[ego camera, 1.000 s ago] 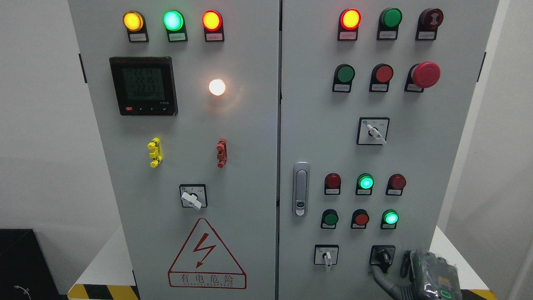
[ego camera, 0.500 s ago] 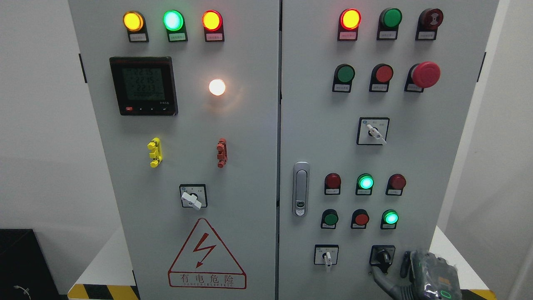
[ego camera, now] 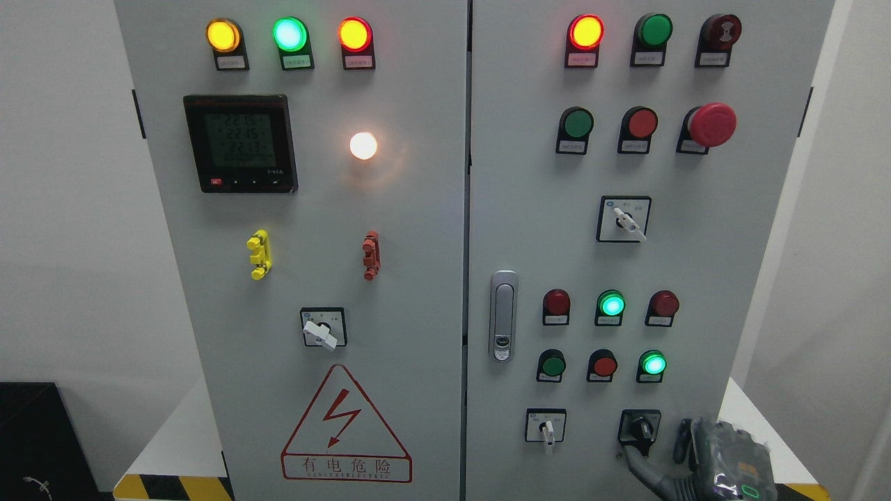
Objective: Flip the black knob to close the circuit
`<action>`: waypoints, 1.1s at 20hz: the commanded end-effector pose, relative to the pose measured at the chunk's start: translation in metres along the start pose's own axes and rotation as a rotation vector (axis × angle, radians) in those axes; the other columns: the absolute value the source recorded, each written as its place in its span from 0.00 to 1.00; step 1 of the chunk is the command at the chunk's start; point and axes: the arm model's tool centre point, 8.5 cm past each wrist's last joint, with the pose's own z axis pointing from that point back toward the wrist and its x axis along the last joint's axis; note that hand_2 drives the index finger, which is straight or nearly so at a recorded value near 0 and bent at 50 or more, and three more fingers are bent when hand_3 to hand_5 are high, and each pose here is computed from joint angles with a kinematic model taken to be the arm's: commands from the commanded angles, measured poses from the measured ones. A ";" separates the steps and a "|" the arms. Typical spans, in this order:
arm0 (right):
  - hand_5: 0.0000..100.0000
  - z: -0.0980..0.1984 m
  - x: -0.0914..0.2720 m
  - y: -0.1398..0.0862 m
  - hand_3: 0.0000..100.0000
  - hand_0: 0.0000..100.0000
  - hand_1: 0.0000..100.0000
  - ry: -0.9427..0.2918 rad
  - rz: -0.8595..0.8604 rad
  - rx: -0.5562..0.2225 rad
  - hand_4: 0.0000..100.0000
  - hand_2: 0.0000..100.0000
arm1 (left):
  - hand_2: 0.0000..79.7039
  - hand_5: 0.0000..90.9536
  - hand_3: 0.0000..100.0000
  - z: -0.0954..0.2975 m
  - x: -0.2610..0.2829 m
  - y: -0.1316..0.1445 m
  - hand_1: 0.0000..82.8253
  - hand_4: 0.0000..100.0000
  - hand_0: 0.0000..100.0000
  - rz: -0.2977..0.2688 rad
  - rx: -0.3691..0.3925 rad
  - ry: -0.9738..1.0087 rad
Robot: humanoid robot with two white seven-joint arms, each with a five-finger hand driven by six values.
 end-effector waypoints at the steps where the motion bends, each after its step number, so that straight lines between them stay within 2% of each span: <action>1: 0.72 -0.001 -0.007 -0.003 0.92 0.00 0.30 0.016 -0.001 -0.006 0.73 0.75 | 0.00 0.00 0.00 0.002 -0.007 -0.001 0.00 0.00 0.00 -0.042 -0.008 0.018; 22: 0.72 -0.009 -0.008 0.000 0.91 0.00 0.30 0.023 -0.002 0.000 0.73 0.75 | 0.00 0.00 0.00 0.002 -0.007 -0.001 0.00 0.00 0.00 -0.042 -0.008 0.020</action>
